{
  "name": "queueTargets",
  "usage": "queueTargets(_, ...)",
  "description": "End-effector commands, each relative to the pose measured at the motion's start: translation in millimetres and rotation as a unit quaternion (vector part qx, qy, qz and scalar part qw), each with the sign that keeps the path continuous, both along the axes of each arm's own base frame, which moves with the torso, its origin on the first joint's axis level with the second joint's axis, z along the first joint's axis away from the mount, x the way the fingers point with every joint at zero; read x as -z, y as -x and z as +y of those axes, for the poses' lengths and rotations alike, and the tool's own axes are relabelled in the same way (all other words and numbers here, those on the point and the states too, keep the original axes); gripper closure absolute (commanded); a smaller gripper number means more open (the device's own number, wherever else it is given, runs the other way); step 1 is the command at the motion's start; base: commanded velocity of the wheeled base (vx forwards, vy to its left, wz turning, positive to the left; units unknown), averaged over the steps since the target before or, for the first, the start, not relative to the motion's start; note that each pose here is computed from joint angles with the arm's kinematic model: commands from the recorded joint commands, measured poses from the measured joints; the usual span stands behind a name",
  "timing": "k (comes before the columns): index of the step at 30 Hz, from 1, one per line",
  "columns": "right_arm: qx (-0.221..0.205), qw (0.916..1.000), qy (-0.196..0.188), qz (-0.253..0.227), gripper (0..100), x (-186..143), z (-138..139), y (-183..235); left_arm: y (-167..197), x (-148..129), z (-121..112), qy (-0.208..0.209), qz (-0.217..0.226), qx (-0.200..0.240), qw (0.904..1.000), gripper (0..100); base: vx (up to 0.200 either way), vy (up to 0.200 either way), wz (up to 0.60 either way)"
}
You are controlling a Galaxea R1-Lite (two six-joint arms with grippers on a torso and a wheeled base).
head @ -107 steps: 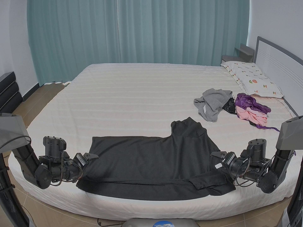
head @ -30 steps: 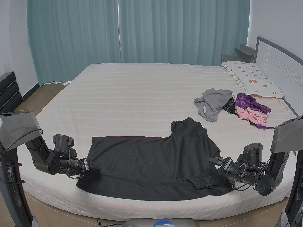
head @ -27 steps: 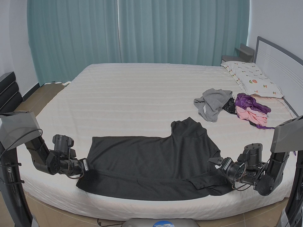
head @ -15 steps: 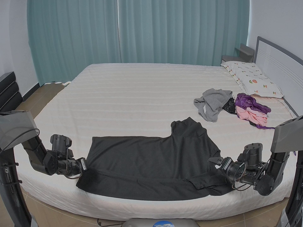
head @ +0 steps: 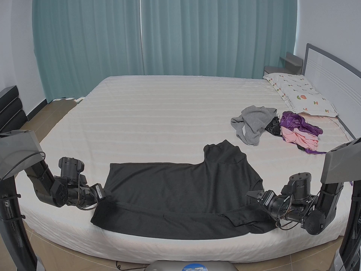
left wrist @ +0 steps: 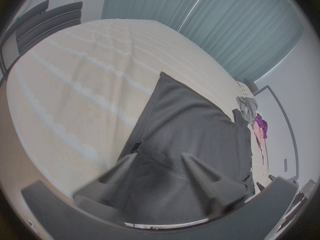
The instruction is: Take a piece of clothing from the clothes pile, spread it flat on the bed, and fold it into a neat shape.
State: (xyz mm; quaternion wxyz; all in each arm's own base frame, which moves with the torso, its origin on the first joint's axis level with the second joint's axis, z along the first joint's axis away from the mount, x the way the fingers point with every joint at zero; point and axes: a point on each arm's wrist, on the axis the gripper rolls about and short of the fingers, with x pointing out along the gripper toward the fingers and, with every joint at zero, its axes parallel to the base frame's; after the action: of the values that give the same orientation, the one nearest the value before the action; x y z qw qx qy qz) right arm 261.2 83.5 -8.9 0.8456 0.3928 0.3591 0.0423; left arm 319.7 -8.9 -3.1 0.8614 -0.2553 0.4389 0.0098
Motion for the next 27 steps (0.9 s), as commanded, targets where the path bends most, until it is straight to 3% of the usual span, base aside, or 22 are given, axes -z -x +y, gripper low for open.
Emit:
queueTargets(1,-0.008,0.9998,0.005,0.015,0,7.4,3.6,3.3,-2.9,9.6,-4.9,0.009,0.008,0.012,0.9999,0,0.000,0.000,0.00)
queueTargets(10,-0.014,0.9997,0.006,0.017,0,8.2,6.0,5.4,-20.6,19.4,-7.8,0.012,-0.015,0.005,0.9998,0,0.000,0.000,0.00)
queueTargets(20,-0.017,0.9998,0.005,-0.001,0,5.7,4.6,9.7,-21.7,25.4,-7.6,0.006,-0.008,0.003,0.9999,0,0.000,0.000,0.00)
queueTargets(21,-0.017,0.9998,0.005,-0.003,0,5.7,4.5,10.0,-21.7,26.4,-7.3,0.002,-0.008,-0.001,1.0000,100,0.000,0.000,0.00)
queueTargets(27,-0.017,0.9998,0.006,-0.005,0,4.8,3.9,10.3,-19.7,29.7,-6.7,-0.016,-0.001,-0.016,0.9997,100,0.000,0.000,0.00)
